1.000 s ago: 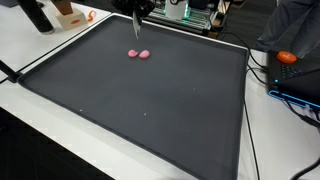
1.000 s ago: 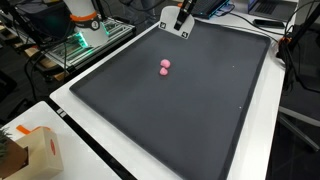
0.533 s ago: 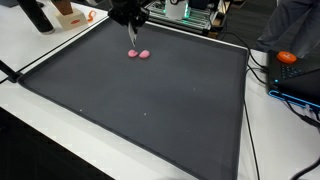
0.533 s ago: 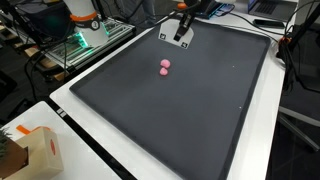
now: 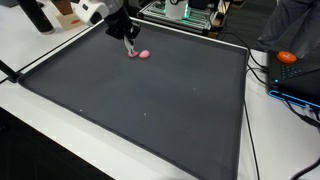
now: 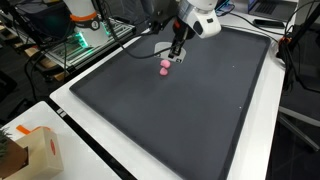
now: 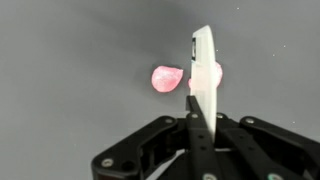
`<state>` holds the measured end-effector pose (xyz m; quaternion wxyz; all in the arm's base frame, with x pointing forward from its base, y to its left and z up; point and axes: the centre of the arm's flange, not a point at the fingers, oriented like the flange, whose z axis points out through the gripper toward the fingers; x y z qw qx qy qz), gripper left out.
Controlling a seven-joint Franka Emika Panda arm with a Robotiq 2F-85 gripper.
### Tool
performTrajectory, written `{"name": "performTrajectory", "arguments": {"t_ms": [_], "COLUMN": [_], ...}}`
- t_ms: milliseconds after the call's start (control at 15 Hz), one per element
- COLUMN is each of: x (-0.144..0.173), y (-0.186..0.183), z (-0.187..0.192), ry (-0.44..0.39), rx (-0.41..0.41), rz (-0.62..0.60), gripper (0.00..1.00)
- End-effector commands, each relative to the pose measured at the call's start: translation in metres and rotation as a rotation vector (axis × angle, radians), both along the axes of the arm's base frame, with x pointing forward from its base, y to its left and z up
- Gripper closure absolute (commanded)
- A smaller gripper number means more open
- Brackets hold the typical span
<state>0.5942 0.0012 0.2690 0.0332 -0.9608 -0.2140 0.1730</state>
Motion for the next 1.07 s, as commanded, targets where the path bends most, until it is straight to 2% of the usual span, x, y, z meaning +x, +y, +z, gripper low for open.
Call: {"name": "performTrajectory", "arguments": {"t_ms": [0,267,600,1000], "x": [-0.029,-0.043,-0.056,-0.076], "y": [-0.013,-0.012,-0.007,-0.005], "z": [-0.019,-0.039,-0.049,-0.028], "ry": [-0.03,-0.071,-0.186,-0.215], "rx": [0.094,0.089,0.049,0.028], "rz": [0.032,0.051,0.056,0.068], "gripper": [0.99,0.99,0.99,0.99]}}
